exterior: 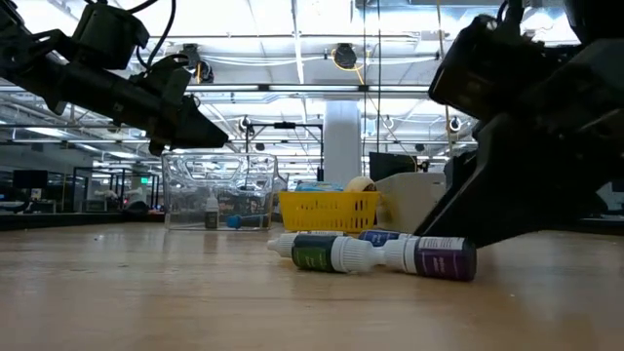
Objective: Pick & Place Food Item
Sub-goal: Put the dark blue food coloring bottle into the transparent bin
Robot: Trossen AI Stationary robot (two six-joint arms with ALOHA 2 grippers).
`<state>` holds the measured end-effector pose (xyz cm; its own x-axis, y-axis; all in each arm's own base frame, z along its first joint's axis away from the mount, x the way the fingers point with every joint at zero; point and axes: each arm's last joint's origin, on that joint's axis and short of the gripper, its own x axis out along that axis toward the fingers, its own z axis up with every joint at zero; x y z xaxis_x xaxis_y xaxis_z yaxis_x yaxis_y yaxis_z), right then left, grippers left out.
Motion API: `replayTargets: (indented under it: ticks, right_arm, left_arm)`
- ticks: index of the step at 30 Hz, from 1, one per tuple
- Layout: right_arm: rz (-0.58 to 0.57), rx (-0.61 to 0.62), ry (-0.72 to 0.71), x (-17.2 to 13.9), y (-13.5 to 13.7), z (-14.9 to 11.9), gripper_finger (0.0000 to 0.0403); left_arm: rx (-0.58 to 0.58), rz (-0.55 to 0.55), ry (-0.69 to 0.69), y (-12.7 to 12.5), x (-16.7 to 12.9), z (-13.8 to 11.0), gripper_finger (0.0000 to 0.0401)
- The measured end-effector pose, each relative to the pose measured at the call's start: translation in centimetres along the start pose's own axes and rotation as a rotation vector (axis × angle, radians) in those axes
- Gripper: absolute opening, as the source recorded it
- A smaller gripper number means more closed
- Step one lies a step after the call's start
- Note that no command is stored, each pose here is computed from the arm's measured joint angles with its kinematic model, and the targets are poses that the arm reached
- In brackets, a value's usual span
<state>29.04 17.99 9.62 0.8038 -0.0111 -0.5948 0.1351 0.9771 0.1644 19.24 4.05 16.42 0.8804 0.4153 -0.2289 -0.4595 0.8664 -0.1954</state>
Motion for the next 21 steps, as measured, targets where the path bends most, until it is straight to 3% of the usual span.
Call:
replayTargets:
  ticks: [12, 21]
  right_arm:
    - [-0.063, -0.064, -0.007, 0.92, -0.55, -0.67, 0.0166]
    - [-0.065, -0.100, -0.001, 0.93, -0.60, -0.71, 0.0089]
  left_arm:
    - [0.000, 0.000, 0.000, 0.01, 0.00, 0.00, 0.0104]
    - [0.000, 0.000, 0.000, 0.00, 0.00, 0.00, 0.0104]
